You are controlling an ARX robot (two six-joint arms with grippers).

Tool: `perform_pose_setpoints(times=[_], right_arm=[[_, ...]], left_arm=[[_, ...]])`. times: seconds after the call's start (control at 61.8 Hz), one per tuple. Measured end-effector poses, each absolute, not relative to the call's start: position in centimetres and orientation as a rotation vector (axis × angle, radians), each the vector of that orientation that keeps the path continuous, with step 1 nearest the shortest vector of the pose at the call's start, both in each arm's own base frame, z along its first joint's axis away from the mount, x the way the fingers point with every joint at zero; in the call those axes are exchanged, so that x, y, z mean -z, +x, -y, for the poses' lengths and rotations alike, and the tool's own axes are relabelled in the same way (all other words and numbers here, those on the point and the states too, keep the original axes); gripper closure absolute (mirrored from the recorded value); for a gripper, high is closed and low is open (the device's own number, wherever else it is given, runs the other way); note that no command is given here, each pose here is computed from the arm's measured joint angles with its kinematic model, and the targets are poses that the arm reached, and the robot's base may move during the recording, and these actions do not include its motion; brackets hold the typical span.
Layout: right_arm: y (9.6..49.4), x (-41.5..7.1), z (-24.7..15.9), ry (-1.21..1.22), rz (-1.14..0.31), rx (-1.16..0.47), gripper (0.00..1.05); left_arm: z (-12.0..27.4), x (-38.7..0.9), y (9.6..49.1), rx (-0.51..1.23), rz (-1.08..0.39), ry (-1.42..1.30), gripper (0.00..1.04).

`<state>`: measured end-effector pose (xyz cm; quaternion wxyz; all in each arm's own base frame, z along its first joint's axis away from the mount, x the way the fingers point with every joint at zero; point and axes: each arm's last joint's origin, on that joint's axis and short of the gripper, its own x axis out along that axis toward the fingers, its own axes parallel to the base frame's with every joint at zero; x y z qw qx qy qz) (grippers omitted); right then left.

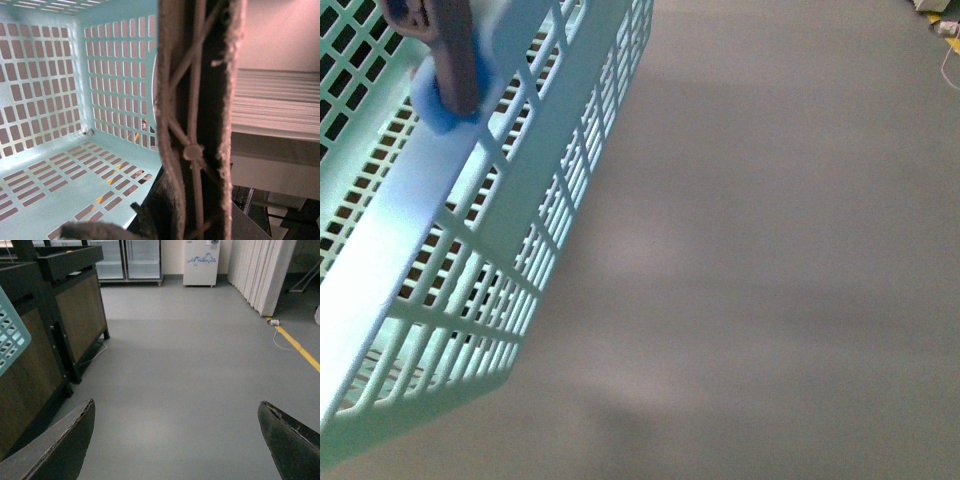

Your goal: Pick lemon and mango into basket

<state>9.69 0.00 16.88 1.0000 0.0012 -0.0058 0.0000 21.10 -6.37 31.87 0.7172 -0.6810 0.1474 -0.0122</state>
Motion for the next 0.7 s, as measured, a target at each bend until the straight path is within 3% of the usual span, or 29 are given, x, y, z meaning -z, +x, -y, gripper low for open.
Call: perform_pose_setpoints(times=[0.695], right_arm=[[9.69, -16.88, 0.0, 0.003, 0.012, 0.0, 0.09]], left_arm=[[6.36, -31.87, 21.1, 0.026, -0.325, -1.507, 0.99]])
